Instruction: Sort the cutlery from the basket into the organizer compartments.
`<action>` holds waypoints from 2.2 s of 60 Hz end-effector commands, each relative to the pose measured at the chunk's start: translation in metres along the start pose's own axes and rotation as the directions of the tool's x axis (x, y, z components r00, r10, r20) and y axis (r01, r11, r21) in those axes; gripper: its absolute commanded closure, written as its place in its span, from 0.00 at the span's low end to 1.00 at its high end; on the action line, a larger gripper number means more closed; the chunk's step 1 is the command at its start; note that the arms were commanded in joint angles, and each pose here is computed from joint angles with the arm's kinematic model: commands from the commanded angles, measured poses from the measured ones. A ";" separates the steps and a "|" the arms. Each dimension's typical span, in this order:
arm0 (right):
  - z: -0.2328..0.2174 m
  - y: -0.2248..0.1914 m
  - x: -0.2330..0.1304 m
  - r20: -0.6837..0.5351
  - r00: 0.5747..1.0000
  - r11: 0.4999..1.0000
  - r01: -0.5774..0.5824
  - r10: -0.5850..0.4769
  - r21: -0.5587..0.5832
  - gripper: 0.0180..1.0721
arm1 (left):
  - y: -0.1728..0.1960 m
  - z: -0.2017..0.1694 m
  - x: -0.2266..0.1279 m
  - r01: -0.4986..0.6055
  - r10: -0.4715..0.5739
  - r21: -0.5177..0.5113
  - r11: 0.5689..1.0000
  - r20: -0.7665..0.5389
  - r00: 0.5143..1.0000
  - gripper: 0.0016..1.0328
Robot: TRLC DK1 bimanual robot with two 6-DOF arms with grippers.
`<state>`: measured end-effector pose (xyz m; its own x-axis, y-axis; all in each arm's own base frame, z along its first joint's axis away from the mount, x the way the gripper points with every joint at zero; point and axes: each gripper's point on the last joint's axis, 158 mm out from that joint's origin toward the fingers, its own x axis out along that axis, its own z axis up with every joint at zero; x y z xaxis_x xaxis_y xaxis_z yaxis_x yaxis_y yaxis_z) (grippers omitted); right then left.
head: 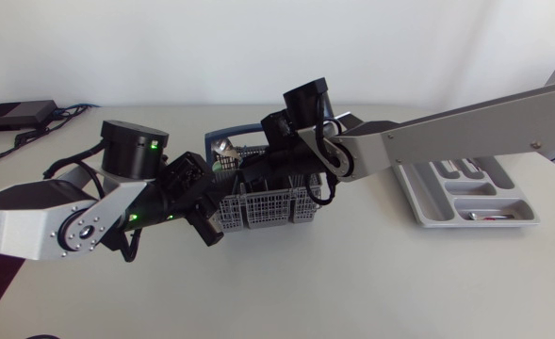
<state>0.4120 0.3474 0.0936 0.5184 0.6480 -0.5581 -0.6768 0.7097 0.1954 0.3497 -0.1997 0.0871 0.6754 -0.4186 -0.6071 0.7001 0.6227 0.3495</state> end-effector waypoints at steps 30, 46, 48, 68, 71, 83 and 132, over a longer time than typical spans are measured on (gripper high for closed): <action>-0.003 0.001 0.020 0.003 1.000 0.999 -0.023 0.023 -0.022 0.47 | -0.005 -0.014 0.006 0.016 -0.016 -0.006 1.000 -0.026 1.000 0.77; -0.005 0.017 0.012 0.001 0.998 0.998 -0.058 0.059 -0.035 0.47 | -0.006 -0.012 0.007 0.018 -0.018 -0.002 1.000 -0.023 1.000 0.77; -0.007 0.019 0.011 -0.003 0.998 0.997 -0.067 0.067 -0.035 0.47 | -0.006 -0.012 0.007 0.018 -0.018 -0.002 1.000 -0.023 1.000 0.77; -0.014 0.035 -0.002 -0.010 0.996 0.995 -0.088 0.088 -0.051 0.47 | -0.007 -0.011 0.007 0.018 -0.018 0.000 1.000 -0.021 1.000 0.77; -0.016 0.035 -0.003 -0.013 0.996 0.995 -0.088 0.087 -0.052 0.48 | -0.007 -0.010 0.007 0.018 -0.018 0.000 1.000 -0.021 1.000 0.77; -0.021 0.029 0.000 -0.023 0.997 0.995 -0.078 0.077 -0.060 0.55 | -0.007 -0.010 0.007 0.018 -0.018 0.000 1.000 -0.021 1.000 0.77; -0.021 0.019 0.003 -0.021 1.000 0.991 -0.014 0.011 -0.135 0.67 | -0.007 -0.012 0.007 0.020 -0.020 -0.001 1.000 -0.024 1.000 0.77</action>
<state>0.3970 0.3645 0.0943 0.5087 0.6765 -0.5325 -0.7515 0.6507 0.1087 0.3513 -0.1987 0.0832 0.6735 -0.4143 -0.6122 0.6997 0.6244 0.3472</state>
